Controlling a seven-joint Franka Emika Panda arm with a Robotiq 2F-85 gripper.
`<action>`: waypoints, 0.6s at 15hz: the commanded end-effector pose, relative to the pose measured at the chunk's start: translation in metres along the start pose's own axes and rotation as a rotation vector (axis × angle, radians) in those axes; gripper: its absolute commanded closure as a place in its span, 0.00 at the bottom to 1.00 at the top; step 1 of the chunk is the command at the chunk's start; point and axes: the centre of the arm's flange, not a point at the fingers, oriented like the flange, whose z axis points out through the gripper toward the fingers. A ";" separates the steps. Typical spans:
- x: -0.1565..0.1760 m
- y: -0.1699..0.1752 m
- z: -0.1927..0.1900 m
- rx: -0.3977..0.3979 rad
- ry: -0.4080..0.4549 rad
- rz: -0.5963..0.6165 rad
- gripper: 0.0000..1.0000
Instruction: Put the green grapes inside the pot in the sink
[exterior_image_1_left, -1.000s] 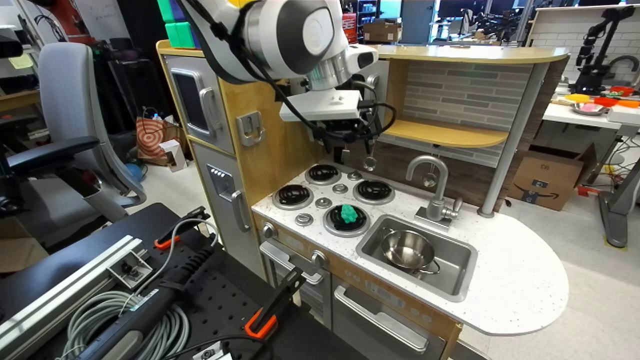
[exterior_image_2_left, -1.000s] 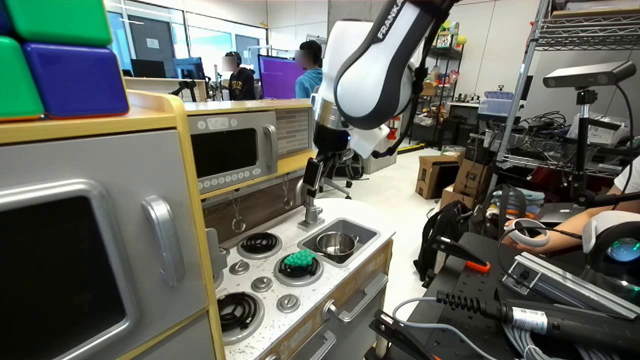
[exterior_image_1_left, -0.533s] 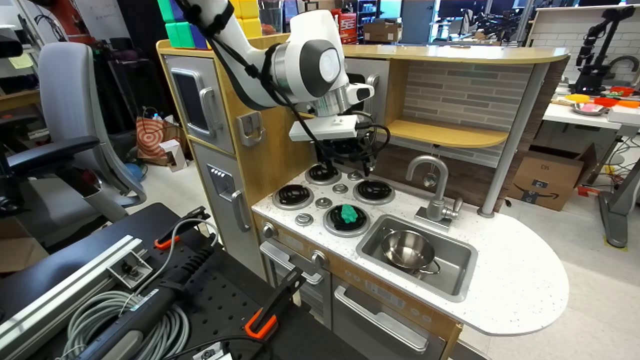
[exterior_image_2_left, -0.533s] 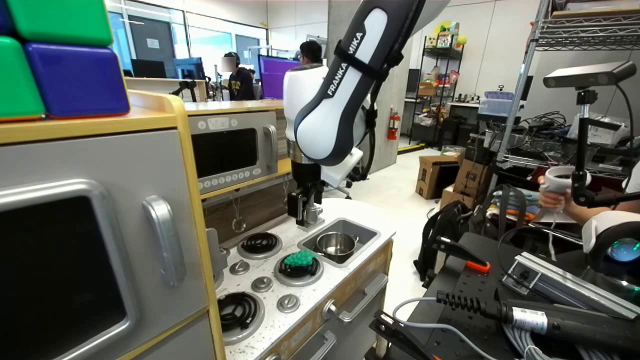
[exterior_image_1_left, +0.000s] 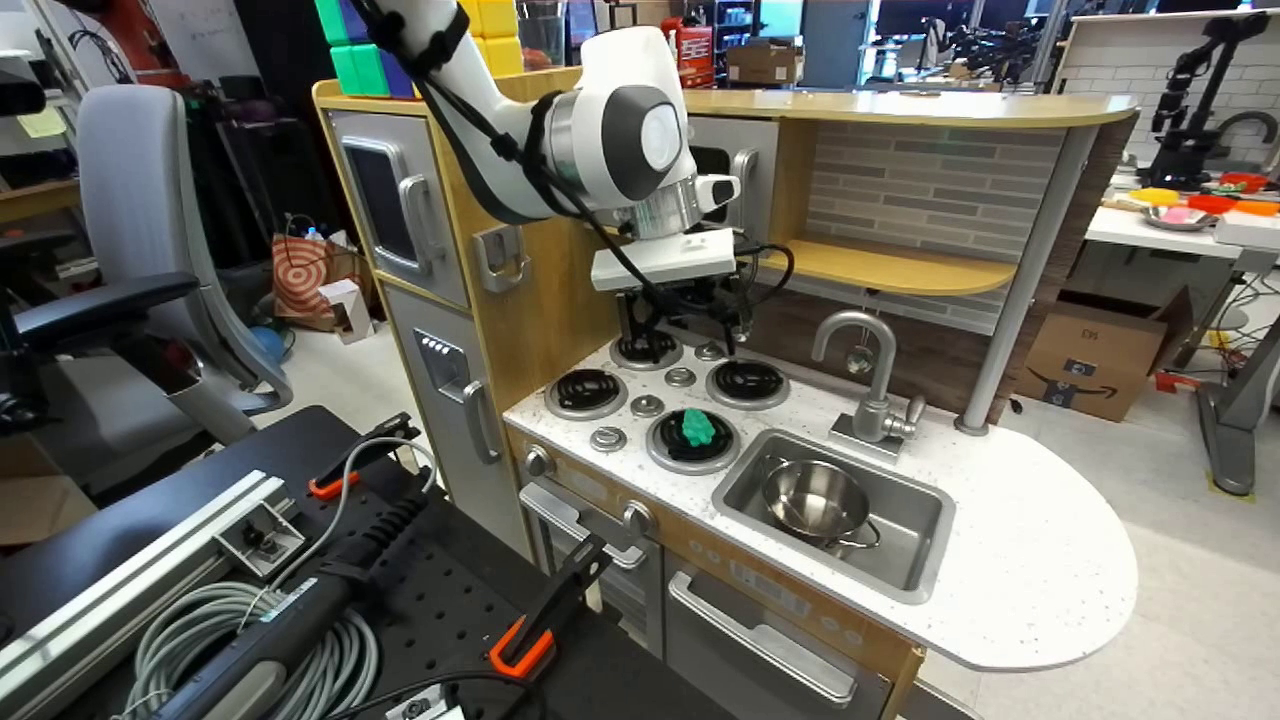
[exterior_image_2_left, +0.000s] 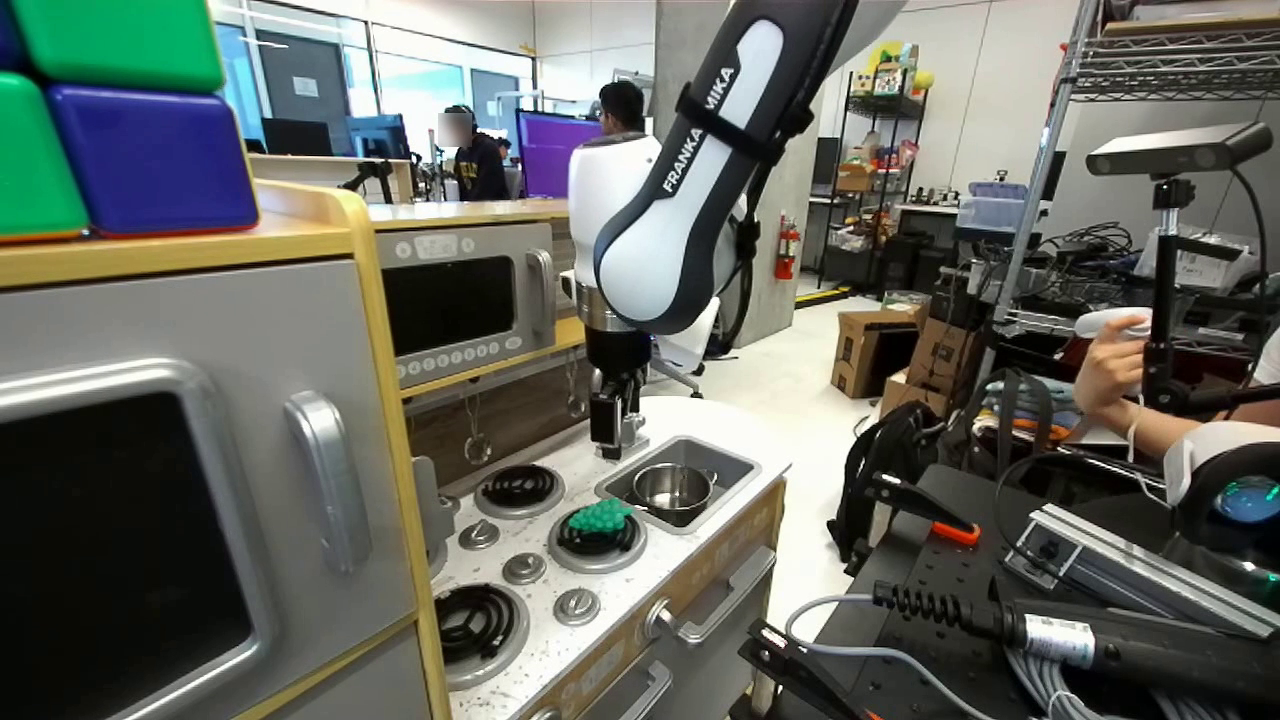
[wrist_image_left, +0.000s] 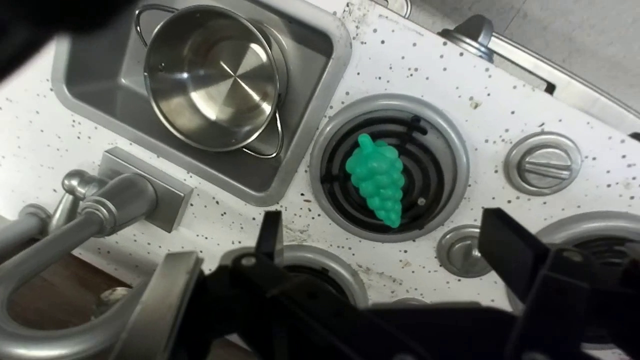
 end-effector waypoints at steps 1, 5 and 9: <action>0.000 0.011 -0.004 0.049 0.015 -0.192 0.00; 0.009 0.018 0.002 0.118 0.048 -0.384 0.00; 0.002 0.006 -0.003 0.126 0.054 -0.390 0.00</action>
